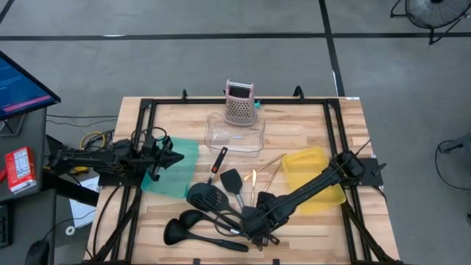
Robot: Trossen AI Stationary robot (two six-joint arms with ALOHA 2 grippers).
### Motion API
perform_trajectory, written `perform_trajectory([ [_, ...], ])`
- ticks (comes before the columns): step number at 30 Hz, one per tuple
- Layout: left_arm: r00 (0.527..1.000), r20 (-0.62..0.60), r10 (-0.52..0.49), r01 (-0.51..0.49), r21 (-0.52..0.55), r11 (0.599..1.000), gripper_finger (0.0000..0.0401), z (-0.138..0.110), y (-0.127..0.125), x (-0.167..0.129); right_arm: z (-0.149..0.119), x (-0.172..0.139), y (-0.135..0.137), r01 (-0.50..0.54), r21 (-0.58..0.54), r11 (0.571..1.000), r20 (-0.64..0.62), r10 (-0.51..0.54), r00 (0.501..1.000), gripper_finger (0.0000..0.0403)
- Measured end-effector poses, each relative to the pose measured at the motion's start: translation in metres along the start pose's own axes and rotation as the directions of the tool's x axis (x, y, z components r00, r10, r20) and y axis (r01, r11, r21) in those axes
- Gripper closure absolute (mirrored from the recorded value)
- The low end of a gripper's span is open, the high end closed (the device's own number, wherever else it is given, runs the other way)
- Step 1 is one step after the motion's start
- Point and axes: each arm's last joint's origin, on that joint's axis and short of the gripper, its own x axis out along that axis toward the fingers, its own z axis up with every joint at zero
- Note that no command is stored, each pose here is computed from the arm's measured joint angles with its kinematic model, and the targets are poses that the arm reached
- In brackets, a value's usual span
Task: Pick & Place Kitchen Items
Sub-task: Put the black spatula into the yellow bin
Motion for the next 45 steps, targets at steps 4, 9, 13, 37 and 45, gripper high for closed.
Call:
perform_trajectory([
  [4,1.0,0.002,0.005,-0.005,0.003,1.0,0.0399,0.0,0.0,0.0,-0.004,0.0,0.005,-0.005,-0.014,1.0,0.001,0.005,1.0,0.0152],
  [9,1.0,-0.014,-0.006,0.006,0.009,1.0,0.0399,-0.001,0.0,0.0,-0.004,0.018,0.007,0.005,-0.017,1.0,-0.024,-0.005,1.0,0.0137],
  [13,1.0,-0.01,-0.008,0.008,0.014,1.0,0.0399,-0.001,0.0,-0.001,-0.007,0.027,0.011,-0.006,-0.026,1.0,-0.053,0.005,0.999,0.0121],
  [37,1.0,0.009,0.015,-0.015,0.025,1.0,0.0399,0.001,0.0,-0.001,-0.008,0.045,0.0,-0.032,-0.034,0.999,-0.087,0.029,0.996,0.0268],
  [45,1.0,0.013,0.014,-0.014,0.025,1.0,0.0399,0.001,0.0,-0.001,-0.003,0.044,-0.006,-0.038,0.0,0.999,-0.088,0.038,0.995,0.033],
])
